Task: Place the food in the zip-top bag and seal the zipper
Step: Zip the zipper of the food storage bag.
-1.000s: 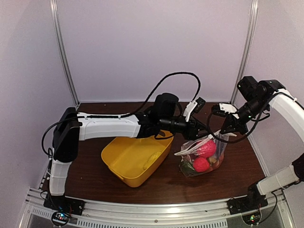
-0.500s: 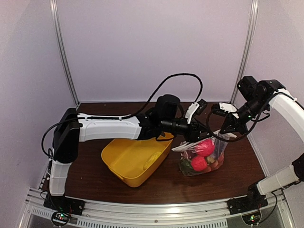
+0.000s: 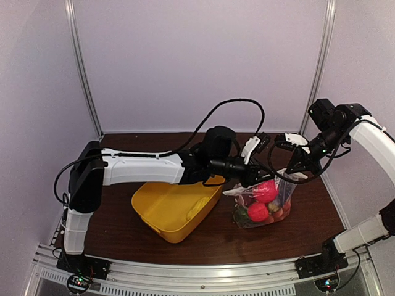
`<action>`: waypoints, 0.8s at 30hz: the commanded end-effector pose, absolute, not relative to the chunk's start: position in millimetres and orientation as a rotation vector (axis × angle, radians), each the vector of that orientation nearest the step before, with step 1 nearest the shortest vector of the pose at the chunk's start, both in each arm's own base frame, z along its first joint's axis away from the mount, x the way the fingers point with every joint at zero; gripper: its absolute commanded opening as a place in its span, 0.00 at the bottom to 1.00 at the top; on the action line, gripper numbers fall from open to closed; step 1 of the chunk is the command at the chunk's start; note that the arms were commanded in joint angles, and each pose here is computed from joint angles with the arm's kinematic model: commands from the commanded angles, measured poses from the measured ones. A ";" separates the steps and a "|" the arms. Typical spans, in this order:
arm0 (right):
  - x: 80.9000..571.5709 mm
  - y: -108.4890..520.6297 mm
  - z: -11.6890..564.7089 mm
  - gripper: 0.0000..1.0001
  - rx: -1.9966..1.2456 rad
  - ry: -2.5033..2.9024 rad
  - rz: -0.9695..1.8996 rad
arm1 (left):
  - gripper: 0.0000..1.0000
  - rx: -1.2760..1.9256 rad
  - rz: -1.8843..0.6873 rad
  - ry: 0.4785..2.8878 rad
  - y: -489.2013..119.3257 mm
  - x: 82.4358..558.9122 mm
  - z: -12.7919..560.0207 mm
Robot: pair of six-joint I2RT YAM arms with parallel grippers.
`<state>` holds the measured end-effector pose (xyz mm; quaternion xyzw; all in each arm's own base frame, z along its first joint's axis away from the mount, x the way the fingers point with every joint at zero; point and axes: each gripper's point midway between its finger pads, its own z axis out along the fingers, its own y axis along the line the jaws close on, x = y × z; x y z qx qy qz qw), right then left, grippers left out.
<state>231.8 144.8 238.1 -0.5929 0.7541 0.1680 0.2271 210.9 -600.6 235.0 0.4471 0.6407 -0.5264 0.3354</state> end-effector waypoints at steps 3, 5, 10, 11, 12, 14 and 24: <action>203.9 137.9 236.8 0.00 -1.640 2.170 0.545 | 0.00 1.137 -1.323 1.686 -591.2 214.1 246.7; 205.0 135.7 239.1 0.00 -1.633 2.159 0.544 | 0.00 1.145 -1.330 1.684 -587.0 210.6 247.9; 205.3 127.9 244.9 0.00 -1.643 2.144 0.535 | 0.00 1.193 -1.306 1.704 -576.0 203.6 241.5; 205.3 126.5 245.0 0.00 -1.642 2.146 0.530 | 0.00 1.201 -1.303 1.714 -574.0 202.0 238.8; 204.7 125.6 243.7 0.00 -1.649 2.148 0.525 | 0.00 1.210 -1.301 1.719 -571.9 200.7 236.6; 203.9 124.1 241.4 0.00 -1.653 2.153 0.521 | 0.00 1.227 -1.297 1.733 -568.6 198.1 231.5; 205.3 115.4 236.2 0.00 -1.672 2.175 0.465 | 0.00 1.252 -1.248 1.789 -551.1 198.5 215.1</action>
